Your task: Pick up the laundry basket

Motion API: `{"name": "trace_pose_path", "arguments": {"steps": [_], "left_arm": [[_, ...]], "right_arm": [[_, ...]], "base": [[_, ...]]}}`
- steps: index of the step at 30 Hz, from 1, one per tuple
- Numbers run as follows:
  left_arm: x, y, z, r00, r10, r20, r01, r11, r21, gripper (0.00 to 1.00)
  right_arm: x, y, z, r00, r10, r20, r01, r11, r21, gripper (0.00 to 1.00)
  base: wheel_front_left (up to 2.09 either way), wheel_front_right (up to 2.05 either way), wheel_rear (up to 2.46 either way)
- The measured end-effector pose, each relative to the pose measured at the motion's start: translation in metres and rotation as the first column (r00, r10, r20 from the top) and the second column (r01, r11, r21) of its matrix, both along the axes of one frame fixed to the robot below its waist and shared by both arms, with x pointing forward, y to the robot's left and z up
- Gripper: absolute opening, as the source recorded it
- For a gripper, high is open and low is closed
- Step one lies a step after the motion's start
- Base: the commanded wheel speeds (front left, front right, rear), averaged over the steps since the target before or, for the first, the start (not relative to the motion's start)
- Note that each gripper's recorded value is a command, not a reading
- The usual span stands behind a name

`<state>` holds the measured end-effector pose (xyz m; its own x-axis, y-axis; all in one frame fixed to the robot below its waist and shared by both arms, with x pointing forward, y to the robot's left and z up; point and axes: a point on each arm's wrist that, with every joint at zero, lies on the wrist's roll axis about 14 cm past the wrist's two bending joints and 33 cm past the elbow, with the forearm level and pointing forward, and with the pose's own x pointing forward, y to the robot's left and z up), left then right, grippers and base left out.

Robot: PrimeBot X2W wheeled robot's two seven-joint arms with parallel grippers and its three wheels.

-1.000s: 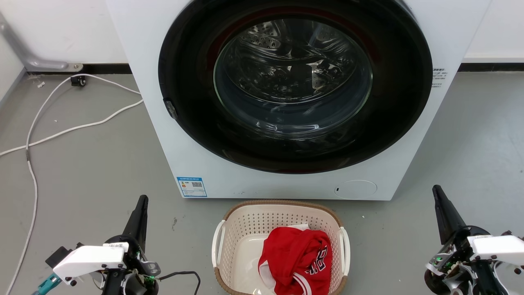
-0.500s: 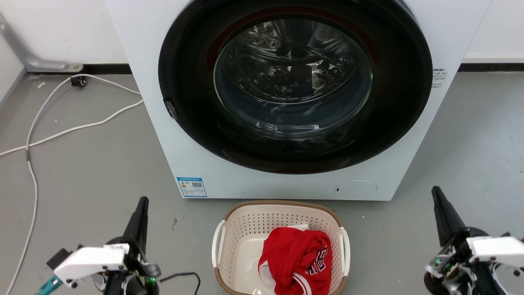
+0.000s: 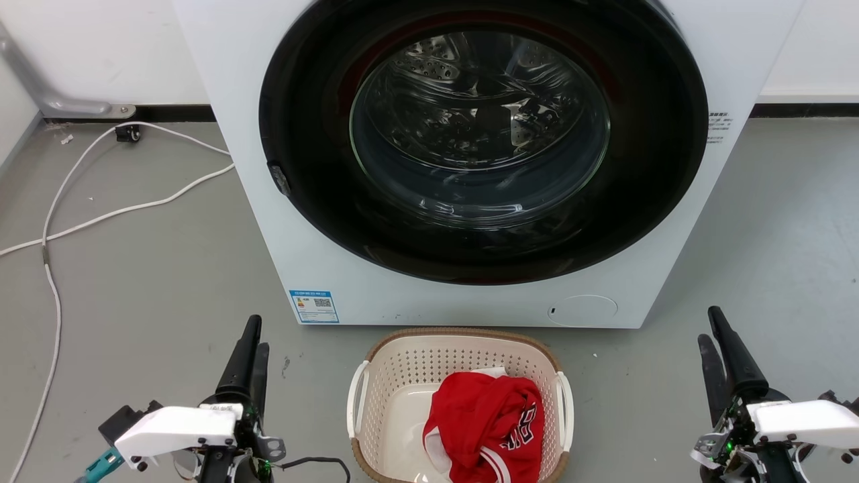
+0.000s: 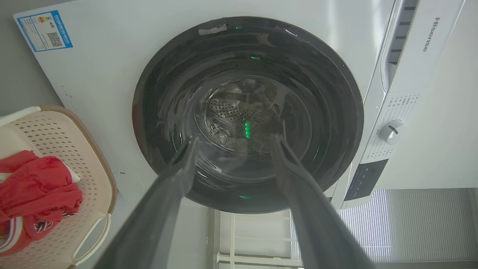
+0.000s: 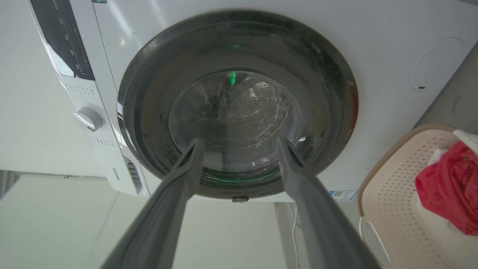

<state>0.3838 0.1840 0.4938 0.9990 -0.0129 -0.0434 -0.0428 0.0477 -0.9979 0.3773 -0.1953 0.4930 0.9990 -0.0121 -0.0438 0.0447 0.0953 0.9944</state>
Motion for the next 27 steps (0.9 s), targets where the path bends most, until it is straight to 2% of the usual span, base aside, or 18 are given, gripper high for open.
{"name": "trace_pose_path", "arguments": {"steps": [6,11,18,27], "left_arm": [[0.002,-0.008,0.008,0.999,-0.024,0.025,0.020,0.989,0.150,1.00],[0.003,-0.012,0.015,0.998,-0.039,0.046,0.026,0.967,0.253,1.00],[0.006,-0.025,0.019,0.995,-0.080,0.057,0.049,0.908,0.416,1.00],[0.006,-0.036,0.020,0.992,-0.114,0.057,0.058,0.804,0.592,1.00]], "right_arm": [[0.001,0.000,0.008,1.000,0.008,0.020,-0.004,0.986,-0.169,1.00],[0.002,0.001,0.015,0.999,0.025,0.033,-0.014,0.951,-0.308,1.00],[0.004,0.006,0.019,0.998,0.053,0.034,-0.030,0.872,-0.489,1.00],[0.005,0.005,0.018,0.998,0.060,0.025,-0.030,0.768,-0.639,1.00]], "base": [[0.00,0.00,0.00],[0.00,0.00,0.00],[0.00,0.00,0.00],[0.00,0.00,0.00]]}}
